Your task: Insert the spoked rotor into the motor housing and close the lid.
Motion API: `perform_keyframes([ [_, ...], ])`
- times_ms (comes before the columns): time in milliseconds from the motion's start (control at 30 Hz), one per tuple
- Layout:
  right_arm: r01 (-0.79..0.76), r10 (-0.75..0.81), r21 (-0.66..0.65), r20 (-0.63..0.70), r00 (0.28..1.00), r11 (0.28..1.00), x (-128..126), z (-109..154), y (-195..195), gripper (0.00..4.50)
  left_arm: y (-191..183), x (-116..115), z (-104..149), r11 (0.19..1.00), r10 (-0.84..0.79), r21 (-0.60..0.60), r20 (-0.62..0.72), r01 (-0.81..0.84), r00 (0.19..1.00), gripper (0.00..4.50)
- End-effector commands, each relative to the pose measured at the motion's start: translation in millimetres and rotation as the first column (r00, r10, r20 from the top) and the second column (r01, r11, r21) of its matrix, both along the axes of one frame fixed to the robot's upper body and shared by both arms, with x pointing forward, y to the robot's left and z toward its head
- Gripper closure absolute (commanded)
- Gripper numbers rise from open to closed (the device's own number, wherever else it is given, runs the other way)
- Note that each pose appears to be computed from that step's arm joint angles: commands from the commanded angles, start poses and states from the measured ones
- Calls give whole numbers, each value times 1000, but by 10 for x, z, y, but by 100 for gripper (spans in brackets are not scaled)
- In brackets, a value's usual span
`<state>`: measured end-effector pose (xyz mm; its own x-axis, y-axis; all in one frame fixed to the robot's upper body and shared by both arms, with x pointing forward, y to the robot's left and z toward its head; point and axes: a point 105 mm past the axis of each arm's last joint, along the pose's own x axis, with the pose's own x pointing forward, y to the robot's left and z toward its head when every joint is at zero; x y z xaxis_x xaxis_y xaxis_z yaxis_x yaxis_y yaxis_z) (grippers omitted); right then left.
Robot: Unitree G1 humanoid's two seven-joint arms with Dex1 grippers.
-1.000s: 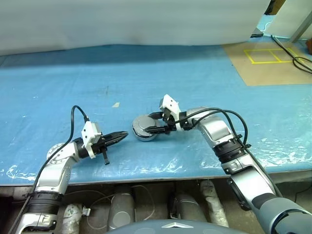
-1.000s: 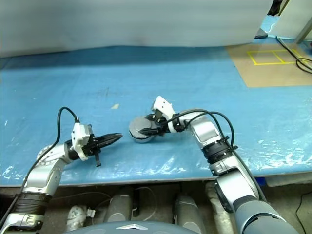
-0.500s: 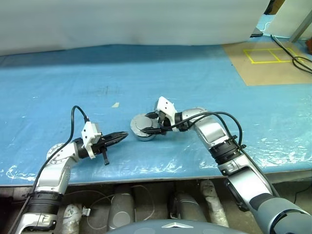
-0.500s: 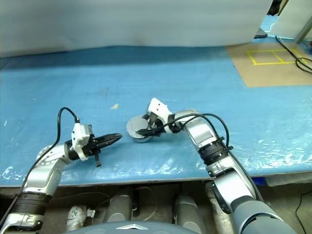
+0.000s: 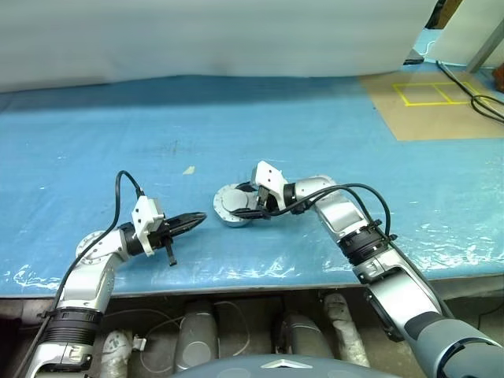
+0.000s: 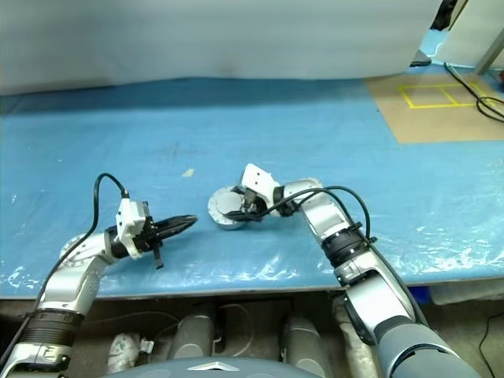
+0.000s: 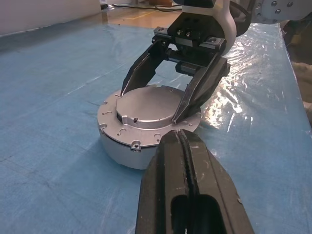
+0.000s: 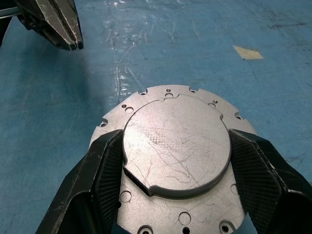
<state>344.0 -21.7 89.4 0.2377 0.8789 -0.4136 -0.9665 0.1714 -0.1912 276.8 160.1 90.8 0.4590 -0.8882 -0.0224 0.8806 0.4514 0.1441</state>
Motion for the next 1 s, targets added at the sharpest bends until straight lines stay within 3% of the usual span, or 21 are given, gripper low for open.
perform_keyframes([
  [33,108,-123,-166,-85,989,980,72,-422,-292,155,-19,4,63,1000,-14,-5,40,15,999,450],
  [167,188,-229,-195,-214,949,963,127,-497,-420,155,-33,-9,53,1000,-16,-7,39,17,999,450],
  [267,221,-285,-263,-236,929,939,110,-631,-527,155,-48,-25,48,1000,-19,-9,37,19,999,450],
  [700,253,-302,-253,-175,937,934,68,-612,-464,155,-79,82,50,1000,-10,13,48,9,999,450],
  [1000,294,-320,-156,-183,930,943,120,-465,-377,155,-104,95,1,999,-26,23,53,25,998,450],
])
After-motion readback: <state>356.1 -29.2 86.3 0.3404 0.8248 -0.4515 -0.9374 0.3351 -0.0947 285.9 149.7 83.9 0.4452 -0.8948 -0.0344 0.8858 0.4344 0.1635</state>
